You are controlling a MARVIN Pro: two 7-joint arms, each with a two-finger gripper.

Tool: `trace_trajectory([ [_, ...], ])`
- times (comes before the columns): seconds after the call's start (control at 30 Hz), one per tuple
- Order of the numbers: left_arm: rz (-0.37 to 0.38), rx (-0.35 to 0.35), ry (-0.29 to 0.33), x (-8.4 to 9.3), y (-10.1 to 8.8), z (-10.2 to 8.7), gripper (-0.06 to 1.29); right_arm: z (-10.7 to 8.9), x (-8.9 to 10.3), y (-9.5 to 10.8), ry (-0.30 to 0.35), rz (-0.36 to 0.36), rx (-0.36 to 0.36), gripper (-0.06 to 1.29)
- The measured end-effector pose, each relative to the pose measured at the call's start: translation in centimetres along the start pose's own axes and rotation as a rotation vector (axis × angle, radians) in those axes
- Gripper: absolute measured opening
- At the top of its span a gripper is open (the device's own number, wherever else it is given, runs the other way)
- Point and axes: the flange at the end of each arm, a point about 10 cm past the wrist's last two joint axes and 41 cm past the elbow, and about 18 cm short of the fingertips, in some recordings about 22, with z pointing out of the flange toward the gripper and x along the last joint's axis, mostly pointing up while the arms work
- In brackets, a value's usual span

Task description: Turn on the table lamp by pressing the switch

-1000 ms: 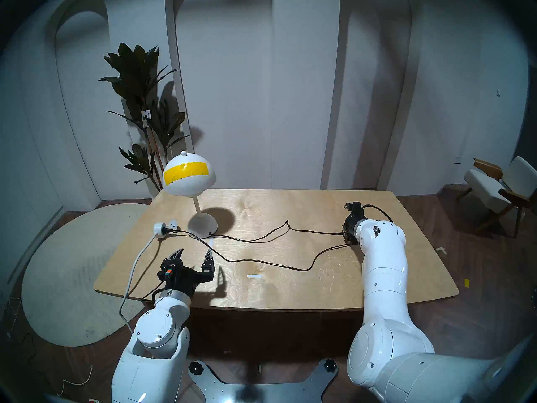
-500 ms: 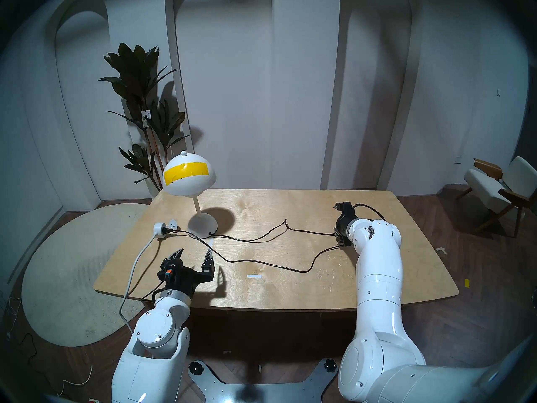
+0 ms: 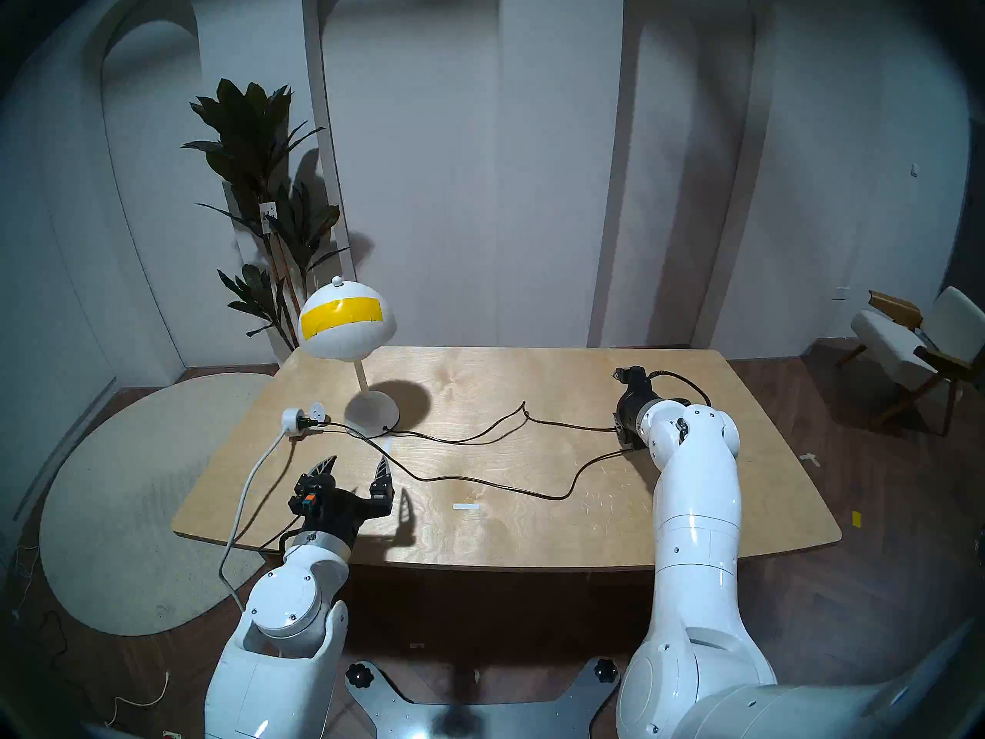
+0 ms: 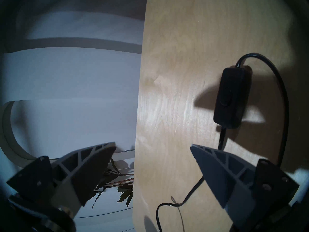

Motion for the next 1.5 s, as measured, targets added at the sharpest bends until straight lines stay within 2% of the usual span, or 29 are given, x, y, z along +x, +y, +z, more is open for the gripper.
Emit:
trace_trajectory([
  [0.43, 0.0, 0.0, 0.0, 0.0, 0.0, 0.0, 1.23, -1.2, 1.6, -0.5, 0.062, -0.034, 0.023, 1.2],
  [0.7, 0.0, 0.0, 0.0, 0.0, 0.0, 0.0, 1.23, -1.2, 2.7, -0.3, 0.083, -0.037, 0.025, 1.2],
  [1.5, 0.0, 0.0, 0.0, 0.0, 0.0, 0.0, 1.23, 0.1, 2.7, 0.1, 0.079, -0.037, 0.016, 1.2],
])
